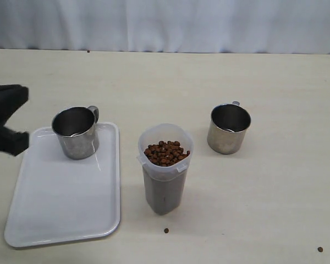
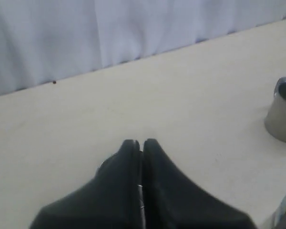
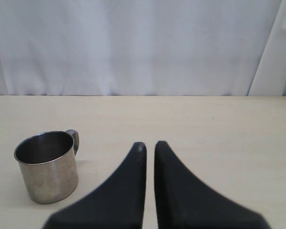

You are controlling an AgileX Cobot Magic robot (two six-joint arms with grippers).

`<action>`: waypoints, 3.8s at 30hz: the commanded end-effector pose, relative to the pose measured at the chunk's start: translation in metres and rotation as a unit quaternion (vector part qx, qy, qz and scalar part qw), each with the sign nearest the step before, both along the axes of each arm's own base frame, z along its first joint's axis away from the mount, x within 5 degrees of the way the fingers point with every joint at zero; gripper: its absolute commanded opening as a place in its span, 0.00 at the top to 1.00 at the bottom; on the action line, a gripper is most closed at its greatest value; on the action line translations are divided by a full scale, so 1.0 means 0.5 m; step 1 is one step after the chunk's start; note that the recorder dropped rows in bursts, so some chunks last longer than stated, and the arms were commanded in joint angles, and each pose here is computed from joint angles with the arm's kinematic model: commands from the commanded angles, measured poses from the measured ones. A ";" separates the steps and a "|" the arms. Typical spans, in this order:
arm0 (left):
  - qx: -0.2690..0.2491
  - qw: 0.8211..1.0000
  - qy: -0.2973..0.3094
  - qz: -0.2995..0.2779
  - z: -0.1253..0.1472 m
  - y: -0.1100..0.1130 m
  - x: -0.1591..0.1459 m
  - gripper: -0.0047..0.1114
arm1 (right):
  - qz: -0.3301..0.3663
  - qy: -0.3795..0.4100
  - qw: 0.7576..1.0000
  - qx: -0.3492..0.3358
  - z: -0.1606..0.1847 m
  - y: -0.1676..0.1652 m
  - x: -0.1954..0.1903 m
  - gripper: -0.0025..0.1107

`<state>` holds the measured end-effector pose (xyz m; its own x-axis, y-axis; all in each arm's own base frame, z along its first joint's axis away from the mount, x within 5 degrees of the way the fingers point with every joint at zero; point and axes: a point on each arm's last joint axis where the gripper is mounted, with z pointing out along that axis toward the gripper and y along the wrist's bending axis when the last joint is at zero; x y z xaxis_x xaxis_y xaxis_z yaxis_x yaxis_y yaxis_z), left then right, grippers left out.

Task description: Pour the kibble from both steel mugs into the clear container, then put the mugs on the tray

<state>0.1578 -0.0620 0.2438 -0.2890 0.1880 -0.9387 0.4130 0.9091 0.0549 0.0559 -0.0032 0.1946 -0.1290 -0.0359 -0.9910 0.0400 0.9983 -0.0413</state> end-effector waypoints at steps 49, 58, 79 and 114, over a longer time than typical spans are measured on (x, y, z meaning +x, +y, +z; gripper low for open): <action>-0.007 0.980 -0.093 0.176 -0.106 0.118 -0.205 0.96 | -0.002 -0.002 1.000 -0.002 -0.001 0.000 0.000 0.94; -0.007 0.980 -0.093 0.176 -0.106 0.118 -0.205 0.96 | -0.002 -0.002 1.000 -0.002 -0.001 0.000 0.000 0.94; -0.007 0.980 -0.093 0.176 -0.106 0.118 -0.205 0.96 | 0.000 -0.032 0.999 -0.007 0.010 0.000 0.001 0.94; -0.006 0.980 -0.097 0.176 -0.105 0.118 -0.205 0.96 | 0.205 0.151 0.963 0.086 -0.079 0.070 0.269 0.10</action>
